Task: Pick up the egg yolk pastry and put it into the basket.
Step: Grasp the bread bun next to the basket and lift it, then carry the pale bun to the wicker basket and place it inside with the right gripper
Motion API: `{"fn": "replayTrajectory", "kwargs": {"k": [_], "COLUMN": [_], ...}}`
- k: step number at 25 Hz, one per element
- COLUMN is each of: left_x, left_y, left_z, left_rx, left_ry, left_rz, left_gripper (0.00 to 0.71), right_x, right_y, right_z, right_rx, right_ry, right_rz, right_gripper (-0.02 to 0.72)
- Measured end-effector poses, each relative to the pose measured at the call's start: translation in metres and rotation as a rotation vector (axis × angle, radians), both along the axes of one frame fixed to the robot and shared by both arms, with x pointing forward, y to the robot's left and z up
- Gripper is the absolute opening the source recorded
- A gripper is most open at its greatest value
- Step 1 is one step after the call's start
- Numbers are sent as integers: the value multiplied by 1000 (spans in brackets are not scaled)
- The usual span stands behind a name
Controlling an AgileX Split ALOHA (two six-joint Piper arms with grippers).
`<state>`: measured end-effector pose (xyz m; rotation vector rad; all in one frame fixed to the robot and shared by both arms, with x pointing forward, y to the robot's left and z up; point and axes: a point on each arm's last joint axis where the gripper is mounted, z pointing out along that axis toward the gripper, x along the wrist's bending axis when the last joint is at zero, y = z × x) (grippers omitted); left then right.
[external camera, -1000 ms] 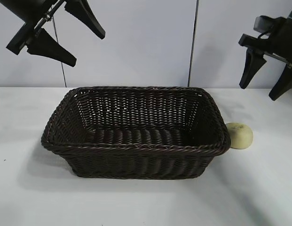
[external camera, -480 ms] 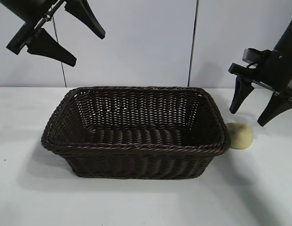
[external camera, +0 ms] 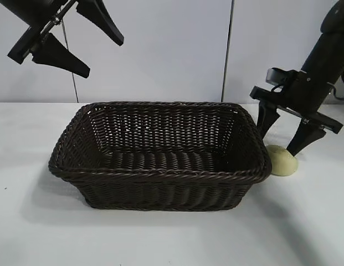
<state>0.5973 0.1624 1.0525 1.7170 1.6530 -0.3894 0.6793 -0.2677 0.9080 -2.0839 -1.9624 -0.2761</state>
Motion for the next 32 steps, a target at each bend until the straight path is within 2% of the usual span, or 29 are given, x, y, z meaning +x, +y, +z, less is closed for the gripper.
{"fn": "replayTrajectory", "kwargs": {"k": [5,8,11,14,16,21,28,32], "left_x": [0,0,0,0,0,0,0,0], "left_y": [0,0,0,0,0,0,0,0], "left_z": [0,0,0,0,0,0,0,0], "left_rx": [0,0,0,0,0,0,0,0], "left_ry": [0,0,0,0,0,0,0,1], "left_rz": [0,0,0,0,0,0,0,-1], "left_gripper": [520,520,520,520,520,520,520,519], "right_x": [-1,-1,-1,-1,-1,3,1,-9], "right_y": [-2,-4,-5,-5,-5,-5,-5,-5], "right_z": [-1,-2,-2,-2,-1,26,102,132], "right_rx": [-63,-85,-94,-97,-96,-100,-99,-99], "right_ry": [5,7,7,8,11,-45,-234,-298], "right_rz": [9,14,16,18,23,48,41,40], "right_gripper": [493,436,314,161,107,76,72,71]}}
